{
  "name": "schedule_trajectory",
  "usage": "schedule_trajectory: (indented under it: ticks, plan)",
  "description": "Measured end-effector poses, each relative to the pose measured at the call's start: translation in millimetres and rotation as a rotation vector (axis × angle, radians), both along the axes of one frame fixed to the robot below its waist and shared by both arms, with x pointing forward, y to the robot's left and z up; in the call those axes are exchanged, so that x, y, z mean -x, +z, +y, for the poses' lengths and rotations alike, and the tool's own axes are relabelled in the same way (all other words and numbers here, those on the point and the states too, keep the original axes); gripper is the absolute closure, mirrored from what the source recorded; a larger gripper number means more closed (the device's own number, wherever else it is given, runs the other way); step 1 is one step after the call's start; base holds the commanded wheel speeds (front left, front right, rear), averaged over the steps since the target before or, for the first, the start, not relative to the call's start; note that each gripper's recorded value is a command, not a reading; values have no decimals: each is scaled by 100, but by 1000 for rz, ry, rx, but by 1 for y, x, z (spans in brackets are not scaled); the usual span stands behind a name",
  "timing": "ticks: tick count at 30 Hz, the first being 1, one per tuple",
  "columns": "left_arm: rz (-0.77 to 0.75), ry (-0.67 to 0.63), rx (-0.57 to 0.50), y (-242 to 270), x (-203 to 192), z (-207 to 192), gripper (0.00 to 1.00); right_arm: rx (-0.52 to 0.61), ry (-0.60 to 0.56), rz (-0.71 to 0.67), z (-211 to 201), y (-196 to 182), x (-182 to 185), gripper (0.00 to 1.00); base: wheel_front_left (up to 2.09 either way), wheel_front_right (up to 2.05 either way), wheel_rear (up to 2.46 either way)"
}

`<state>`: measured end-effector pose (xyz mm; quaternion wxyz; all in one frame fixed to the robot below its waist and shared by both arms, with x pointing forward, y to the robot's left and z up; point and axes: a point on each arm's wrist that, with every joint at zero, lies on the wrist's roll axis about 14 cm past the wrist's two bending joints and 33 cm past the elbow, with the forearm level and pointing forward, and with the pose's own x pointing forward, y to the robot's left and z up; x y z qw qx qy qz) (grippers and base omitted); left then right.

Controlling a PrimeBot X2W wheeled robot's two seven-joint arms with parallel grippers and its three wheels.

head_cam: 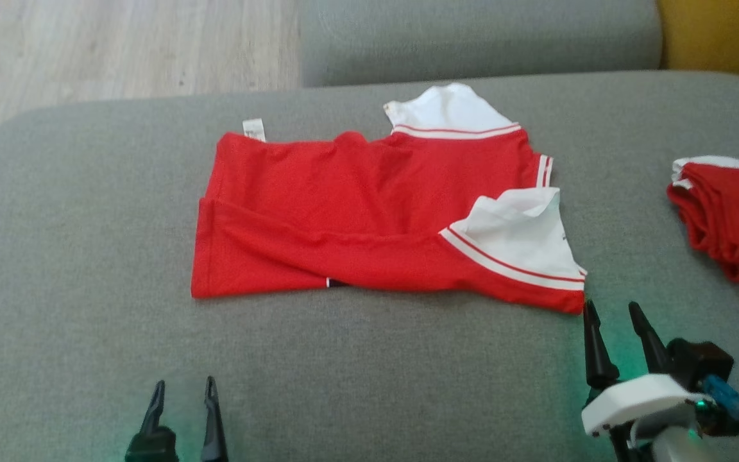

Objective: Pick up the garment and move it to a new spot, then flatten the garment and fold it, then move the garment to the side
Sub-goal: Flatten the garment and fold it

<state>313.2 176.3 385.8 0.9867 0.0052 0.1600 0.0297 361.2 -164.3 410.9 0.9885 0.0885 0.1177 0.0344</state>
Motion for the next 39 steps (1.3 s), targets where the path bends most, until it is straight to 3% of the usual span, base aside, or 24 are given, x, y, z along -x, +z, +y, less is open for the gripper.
schedule_trajectory:
  ticks: [9,13,14,15,16,21,26,39]
  plan:
    - [12,-31,3,-4,-18,-10,0,-10,8,50,5,-14,-32,0,0,0,0]
    - [19,-32,7,-7,-26,-9,0,8,34,177,12,-50,-31,4,0,0,0]
    - [26,-30,7,-9,-26,-8,0,8,36,189,13,-55,-30,34,0,0,0]
    - [30,-26,9,-10,-26,-7,0,7,40,197,15,-58,-31,89,0,0,0]
    - [32,-25,11,-11,-26,-7,0,3,44,202,17,-59,-33,100,0,0,0]
    - [37,-29,40,-12,-28,-12,0,-4,31,176,15,-52,-41,100,0,0,0]
    - [13,-62,97,-6,-38,-24,0,35,-65,166,-21,-49,-34,100,0,0,0]
    - [-105,-190,199,25,-100,-52,0,106,-120,177,-52,-52,-23,100,0,0,0]
